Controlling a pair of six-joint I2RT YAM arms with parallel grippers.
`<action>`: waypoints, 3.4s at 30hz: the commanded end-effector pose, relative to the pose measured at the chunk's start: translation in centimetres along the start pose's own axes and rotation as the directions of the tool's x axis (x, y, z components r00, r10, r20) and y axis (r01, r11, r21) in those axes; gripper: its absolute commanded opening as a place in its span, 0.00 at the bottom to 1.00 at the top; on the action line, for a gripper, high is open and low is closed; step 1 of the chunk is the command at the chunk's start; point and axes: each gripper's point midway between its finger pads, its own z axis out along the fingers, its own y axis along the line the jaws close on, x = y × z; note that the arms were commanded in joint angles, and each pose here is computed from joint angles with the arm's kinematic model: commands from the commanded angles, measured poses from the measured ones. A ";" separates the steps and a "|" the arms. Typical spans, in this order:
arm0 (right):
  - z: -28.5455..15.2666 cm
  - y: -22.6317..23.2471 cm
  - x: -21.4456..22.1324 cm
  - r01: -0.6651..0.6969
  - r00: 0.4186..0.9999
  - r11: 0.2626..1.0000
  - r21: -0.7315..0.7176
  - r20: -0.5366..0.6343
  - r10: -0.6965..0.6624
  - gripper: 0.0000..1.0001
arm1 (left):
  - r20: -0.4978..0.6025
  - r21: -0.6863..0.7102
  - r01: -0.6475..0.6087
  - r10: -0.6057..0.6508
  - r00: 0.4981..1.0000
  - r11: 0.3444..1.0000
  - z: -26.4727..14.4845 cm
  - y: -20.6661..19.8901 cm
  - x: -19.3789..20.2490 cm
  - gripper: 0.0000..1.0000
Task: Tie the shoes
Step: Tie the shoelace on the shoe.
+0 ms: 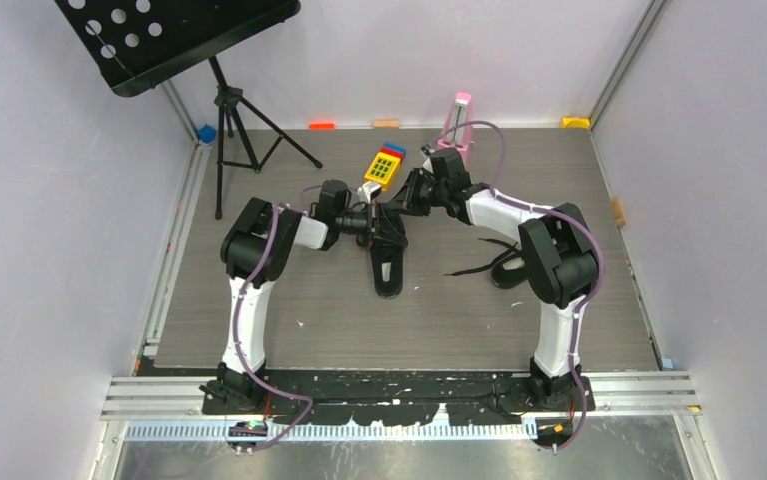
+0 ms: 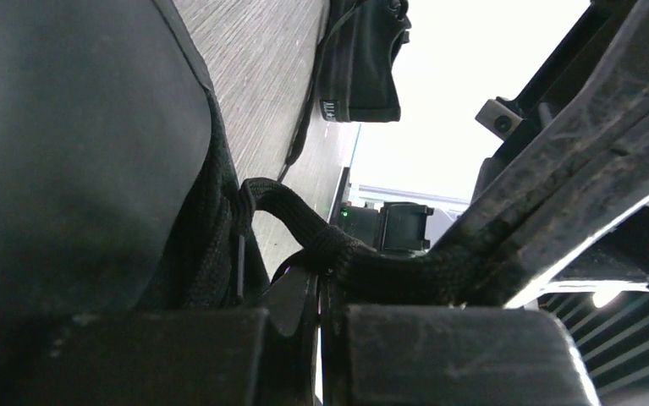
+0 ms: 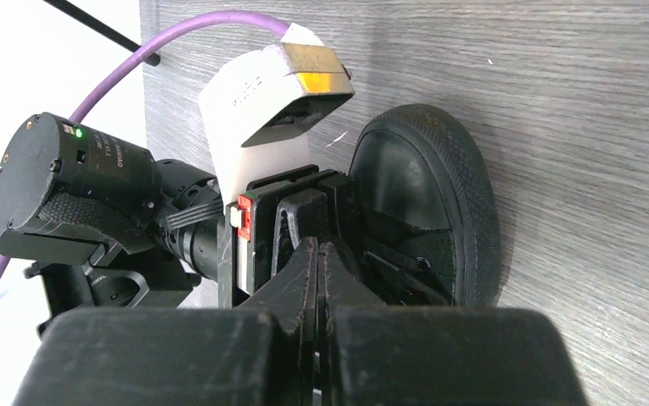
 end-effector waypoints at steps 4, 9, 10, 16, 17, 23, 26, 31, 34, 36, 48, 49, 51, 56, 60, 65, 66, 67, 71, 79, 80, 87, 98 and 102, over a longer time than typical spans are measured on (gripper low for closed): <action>0.5 0.4 -0.9 -0.012 1.000 1.000 0.016 0.016 0.012 0.08 | 0.024 0.025 0.037 -0.037 0.999 0.999 0.2 1.5 -0.2 0.00; 0.3 -0.1 -1.7 -0.041 0.998 0.998 0.043 0.050 0.039 0.17 | 0.036 0.018 0.044 -0.045 0.998 0.999 0.2 1.8 -0.2 0.00; 0.1 -0.1 -2.0 -0.046 0.997 0.998 0.041 0.057 0.044 0.21 | 0.037 0.018 0.047 -0.047 0.998 0.999 0.2 1.8 -0.2 0.00; -1.0 0.7 -3.7 -0.042 0.994 0.999 0.026 0.100 0.039 0.33 | 0.041 0.026 0.046 -0.047 0.998 0.999 0.2 1.4 -0.3 0.00; -1.3 0.6 -3.7 -0.047 0.995 0.998 0.036 0.094 0.043 0.34 | 0.042 0.026 0.046 -0.047 0.998 0.999 0.2 1.4 -0.3 0.00; -2.7 1.1 -4.5 -0.034 0.993 0.999 0.039 0.110 0.029 0.58 | 0.044 0.029 0.040 -0.042 0.998 0.999 0.1 1.1 -0.4 0.00; -3.4 1.2 -4.6 -0.028 0.993 0.999 0.037 0.120 0.023 0.68 | 0.045 0.031 0.038 -0.039 0.998 0.999 0.1 1.0 -0.5 0.00; -5.4 1.1 -3.8 -0.034 0.990 0.999 0.030 0.138 0.030 0.61 | 0.046 0.032 0.038 -0.039 0.998 0.999 0.1 0.8 -0.5 0.00; -6.5 0.3 -2.1 -0.064 0.987 0.998 0.019 0.147 0.060 0.53 | 0.047 0.033 0.036 -0.038 0.998 0.999 0.1 0.7 -0.5 0.00; -6.9 -0.9 -0.2 -0.101 0.985 0.995 0.021 0.142 0.097 0.50 | 0.049 0.034 0.036 -0.038 0.998 0.999 0.1 0.6 -0.6 0.00; -6.6 -2.1 4.1 -0.100 0.972 0.974 -0.204 0.190 0.139 0.50 | 0.057 0.033 0.050 -0.051 0.997 0.998 0.0 0.5 -0.6 0.00; -6.4 -2.1 4.3 -0.096 0.973 0.972 -0.213 0.186 0.137 0.50 | 0.058 0.033 0.050 -0.052 0.997 0.998 0.0 0.5 -0.6 0.00; -5.9 -1.9 4.8 -0.088 0.975 0.970 -0.228 0.177 0.131 0.49 | 0.060 0.032 0.053 -0.055 0.997 0.998 0.0 0.5 -0.5 0.00; -5.1 -1.9 5.5 -0.070 0.979 0.972 -0.223 0.172 0.110 0.44 | 0.059 0.033 0.053 -0.055 0.997 0.998 0.0 0.4 -0.5 0.00; -4.9 -1.9 5.7 -0.060 0.981 0.973 -0.222 0.168 0.098 0.35 | 0.059 0.036 0.051 -0.053 0.997 0.998 0.0 0.2 -0.6 0.00; -5.3 -2.3 6.0 -0.053 0.980 0.978 -0.202 0.178 0.090 0.36 | 0.059 0.037 0.052 -0.054 0.997 0.998 0.0 0.3 -0.6 0.00; -5.3 -2.4 6.0 -0.050 0.980 0.980 -0.194 0.180 0.086 0.33 | 0.058 0.037 0.052 -0.054 0.997 0.998 0.0 0.2 -0.6 0.00; -5.4 -2.4 6.0 -0.045 0.980 0.980 -0.193 0.182 0.081 0.29 | 0.059 0.037 0.050 -0.052 0.997 0.998 0.0 0.2 -0.6 0.00; -5.6 -2.3 5.8 -0.044 0.976 0.978 -0.203 0.200 0.085 0.52 | 0.060 0.038 0.051 -0.053 0.997 0.998 0.0 0.2 -0.6 0.00; -6.9 -2.0 4.5 -0.051 0.968 0.980 -0.192 0.233 0.096 0.44 | 0.059 0.038 0.051 -0.053 0.997 0.998 0.0 0.3 -0.5 0.00; -7.1 -2.0 4.2 -0.055 0.966 0.980 -0.191 0.238 0.101 0.42 | 0.059 0.039 0.049 -0.051 0.997 0.998 0.0 0.3 -0.5 0.00; -7.7 -2.8 2.7 -0.115 0.960 0.976 -0.187 0.231 0.157 0.36 | 0.055 0.044 0.045 -0.047 0.997 0.998 -0.1 0.1 -0.5 0.00; -5.9 -2.2 3.2 -0.148 0.977 0.962 -0.228 0.114 0.178 0.27 | 0.053 0.051 0.037 -0.040 0.998 0.998 -0.1 -0.2 -0.5 0.00; -5.6 -2.7 3.2 -0.158 0.977 0.963 -0.217 0.108 0.185 0.27 | 0.053 0.053 0.034 -0.037 0.998 0.998 -0.2 -0.4 -0.5 0.00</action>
